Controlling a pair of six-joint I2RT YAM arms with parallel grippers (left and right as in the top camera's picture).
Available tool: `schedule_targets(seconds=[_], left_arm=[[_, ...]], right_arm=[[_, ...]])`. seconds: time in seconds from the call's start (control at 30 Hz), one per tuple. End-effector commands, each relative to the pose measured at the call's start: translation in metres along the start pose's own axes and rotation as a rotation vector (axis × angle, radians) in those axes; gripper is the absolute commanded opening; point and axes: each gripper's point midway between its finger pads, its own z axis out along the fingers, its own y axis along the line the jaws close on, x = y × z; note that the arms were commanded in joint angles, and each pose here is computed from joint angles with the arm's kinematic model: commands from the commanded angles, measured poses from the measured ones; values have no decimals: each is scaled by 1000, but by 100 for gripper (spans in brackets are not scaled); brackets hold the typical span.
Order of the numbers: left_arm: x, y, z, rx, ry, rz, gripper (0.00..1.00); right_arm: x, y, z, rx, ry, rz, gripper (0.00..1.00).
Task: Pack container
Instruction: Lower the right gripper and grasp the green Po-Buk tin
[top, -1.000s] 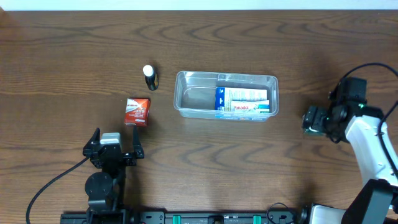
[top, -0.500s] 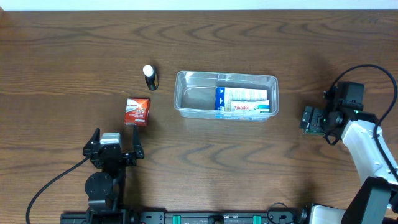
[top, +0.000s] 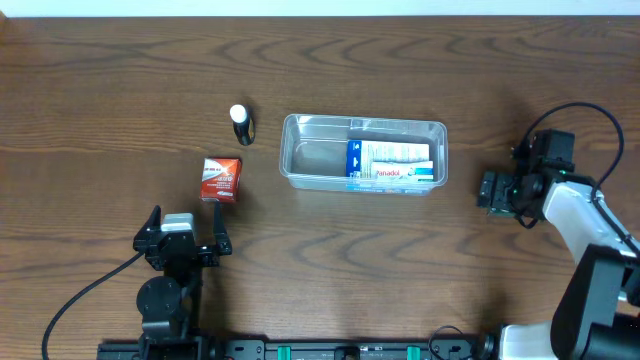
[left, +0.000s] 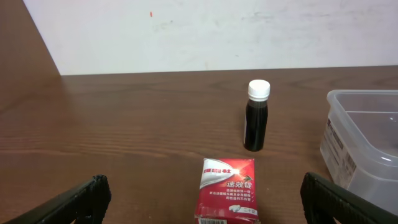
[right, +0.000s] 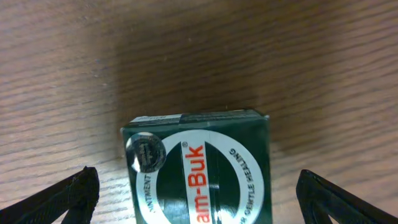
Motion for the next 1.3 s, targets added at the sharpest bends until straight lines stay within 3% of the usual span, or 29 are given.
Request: schedule_targets(seconds=[0.0,0.2,0.33,0.6,0.87,1.27], left_arm=[[16,-2,3,10,38,12,98],[16,-2,3,10,38,12,98],[16,-2,3,10,38,12,98],[16,-2,3,10,38,12,98],[16,-2,3,10,38,12,98],[16,-2,3,10,38,12,98]], right_arm=[[3,-4,6,0,15,-6,95],[4,-4,7,0,20,-6,67],[4,-5,7,4,21,-6,63],[4,-9,8,27,17,-7,73],[3,-9,10,26,4,-6,68],[9,-9,17,26,-9,6,70]])
